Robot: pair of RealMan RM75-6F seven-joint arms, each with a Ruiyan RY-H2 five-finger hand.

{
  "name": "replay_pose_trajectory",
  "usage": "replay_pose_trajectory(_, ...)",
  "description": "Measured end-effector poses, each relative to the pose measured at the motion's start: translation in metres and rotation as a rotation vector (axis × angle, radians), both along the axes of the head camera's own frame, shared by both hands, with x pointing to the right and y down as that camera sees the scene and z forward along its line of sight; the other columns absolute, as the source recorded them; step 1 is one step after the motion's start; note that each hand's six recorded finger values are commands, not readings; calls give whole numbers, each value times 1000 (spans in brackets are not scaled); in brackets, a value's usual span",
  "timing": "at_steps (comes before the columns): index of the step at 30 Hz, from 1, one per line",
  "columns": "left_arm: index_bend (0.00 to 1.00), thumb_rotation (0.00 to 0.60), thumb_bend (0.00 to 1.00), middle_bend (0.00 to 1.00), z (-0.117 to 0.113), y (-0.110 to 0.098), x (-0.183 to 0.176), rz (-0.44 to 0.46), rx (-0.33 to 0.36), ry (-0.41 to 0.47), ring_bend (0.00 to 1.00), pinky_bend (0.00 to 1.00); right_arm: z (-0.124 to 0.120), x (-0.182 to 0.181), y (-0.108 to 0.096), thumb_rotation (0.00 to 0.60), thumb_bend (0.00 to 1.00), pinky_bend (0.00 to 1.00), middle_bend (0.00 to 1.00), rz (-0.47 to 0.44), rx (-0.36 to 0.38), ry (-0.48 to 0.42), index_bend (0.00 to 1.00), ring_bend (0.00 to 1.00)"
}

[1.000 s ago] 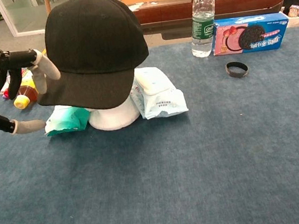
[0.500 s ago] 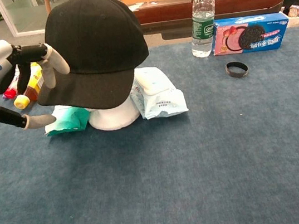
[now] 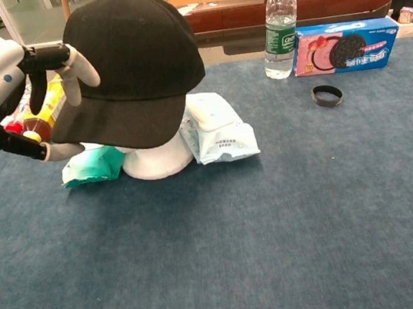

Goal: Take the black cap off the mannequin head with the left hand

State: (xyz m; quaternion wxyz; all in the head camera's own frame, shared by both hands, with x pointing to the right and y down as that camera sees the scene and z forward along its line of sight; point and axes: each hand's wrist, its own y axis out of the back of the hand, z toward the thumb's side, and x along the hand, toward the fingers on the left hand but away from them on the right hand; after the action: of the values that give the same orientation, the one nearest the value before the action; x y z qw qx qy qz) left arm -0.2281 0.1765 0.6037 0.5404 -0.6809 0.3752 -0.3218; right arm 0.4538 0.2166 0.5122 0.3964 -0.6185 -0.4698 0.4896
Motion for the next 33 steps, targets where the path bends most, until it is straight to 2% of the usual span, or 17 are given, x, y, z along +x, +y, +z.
replay_pose_trajectory(5, 404, 600, 0, 512, -3, -3, -1, -6, 37, 24, 648, 726, 0, 0, 0, 600, 226, 382, 389, 0, 0, 0, 480, 341)
replay_pose_trajectory(16, 422, 600, 4, 515, -7, -5, -2, 7, 69, 49, 650, 727, 0, 0, 0, 600, 226, 382, 389, -1, 0, -1, 480, 341)
replay_pose_trajectory(19, 426, 600, 54, 516, -7, -5, -2, 11, 72, 49, 650, 729, 0, 0, 0, 600, 226, 382, 389, -1, 0, -1, 480, 341)
replay_pose_trajectory(27, 435, 600, 283, 520, -7, -4, -4, 17, 78, 50, 651, 732, 0, 0, 0, 600, 226, 382, 389, -1, -1, 1, 480, 341)
replay_pose_trajectory(33, 444, 600, 388, 522, -6, -4, -4, 20, 79, 50, 654, 735, 1, 0, 0, 600, 226, 382, 389, -1, -2, 3, 480, 341)
